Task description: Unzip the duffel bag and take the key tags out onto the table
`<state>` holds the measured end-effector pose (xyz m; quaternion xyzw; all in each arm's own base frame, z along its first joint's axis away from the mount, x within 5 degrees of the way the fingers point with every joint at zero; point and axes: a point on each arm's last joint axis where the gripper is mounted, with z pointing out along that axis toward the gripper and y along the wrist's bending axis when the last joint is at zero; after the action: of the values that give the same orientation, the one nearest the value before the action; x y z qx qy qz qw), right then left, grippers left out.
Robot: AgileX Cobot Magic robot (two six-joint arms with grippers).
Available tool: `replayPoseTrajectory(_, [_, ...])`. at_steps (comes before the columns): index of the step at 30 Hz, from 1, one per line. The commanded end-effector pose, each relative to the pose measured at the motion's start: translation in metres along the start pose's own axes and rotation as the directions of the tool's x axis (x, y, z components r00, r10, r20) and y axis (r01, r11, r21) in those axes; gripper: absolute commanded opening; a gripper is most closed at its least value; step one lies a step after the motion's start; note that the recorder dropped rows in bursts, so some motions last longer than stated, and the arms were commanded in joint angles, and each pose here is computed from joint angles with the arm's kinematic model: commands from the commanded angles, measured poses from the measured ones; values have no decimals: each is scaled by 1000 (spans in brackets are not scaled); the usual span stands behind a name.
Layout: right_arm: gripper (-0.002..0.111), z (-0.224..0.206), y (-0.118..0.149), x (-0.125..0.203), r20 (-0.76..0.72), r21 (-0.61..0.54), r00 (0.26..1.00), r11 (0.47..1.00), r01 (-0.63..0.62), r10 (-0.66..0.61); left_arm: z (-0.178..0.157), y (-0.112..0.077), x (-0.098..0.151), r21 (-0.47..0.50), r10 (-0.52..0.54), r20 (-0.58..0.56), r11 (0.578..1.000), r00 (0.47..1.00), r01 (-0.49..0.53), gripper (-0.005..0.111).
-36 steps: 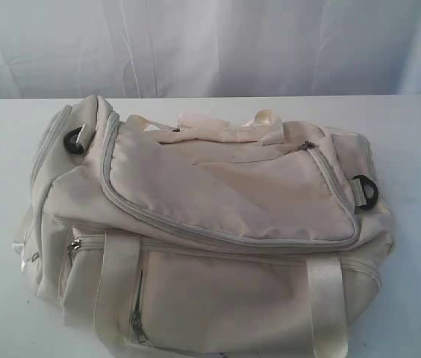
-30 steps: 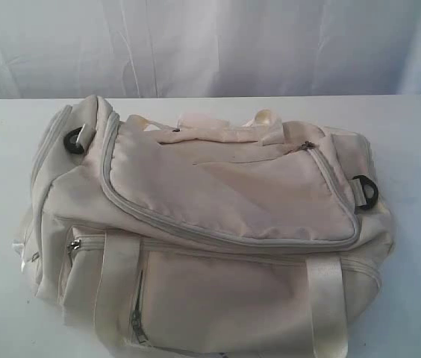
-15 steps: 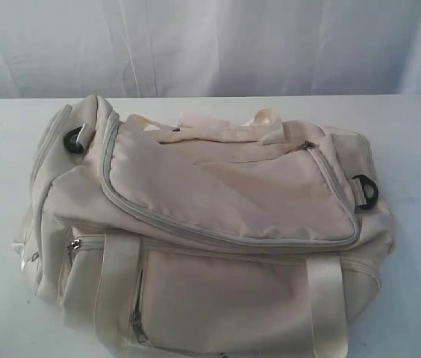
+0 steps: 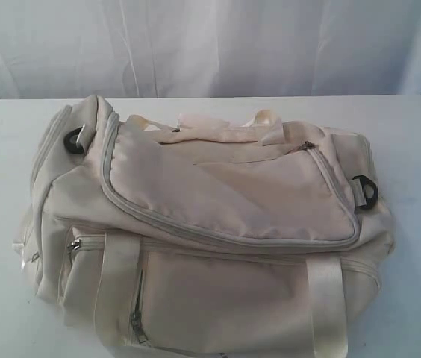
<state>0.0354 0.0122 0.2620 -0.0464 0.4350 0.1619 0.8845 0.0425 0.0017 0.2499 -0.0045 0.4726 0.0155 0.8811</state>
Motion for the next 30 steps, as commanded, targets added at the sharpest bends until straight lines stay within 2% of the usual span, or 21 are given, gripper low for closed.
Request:
replayPoseTrajectory(1, [0,-1,1,-3,41,-9,999,1000,10,-10,-1,0,-5,-6,0,58,1000,998,0,0])
replayPoseTrajectory(7, [0,-1,1,-4,45,-10,999,1000,10,-10,-1,1,-7,-7,0,90,1000,996,1,0])
replayPoseTrajectory(14, [0,-1,1,-4,49,-11,999,1000,11,-10,-3,1,-18,-13,1,210,1000,978,1,0])
replayPoseTrajectory(20, [0,-1,1,-3,33,-8,999,1000,10,-10,-3,1,-20,-14,-9,229,1000,973,12,0])
replayPoseTrajectory(22, [0,-1,-1,-2,23,15,1000,1000,-16,16,-1,3,-19,-19,-68,192,997,979,73,0])
replayPoseTrajectory(27, [0,7,-14,-11,41,156,986,973,-168,164,21,7,-49,-56,-231,61,971,971,234,0])
replayPoseTrajectory(30, [0,27,-16,-11,-110,235,954,940,-247,279,44,4,-64,-57,-248,-83,968,965,244,0])
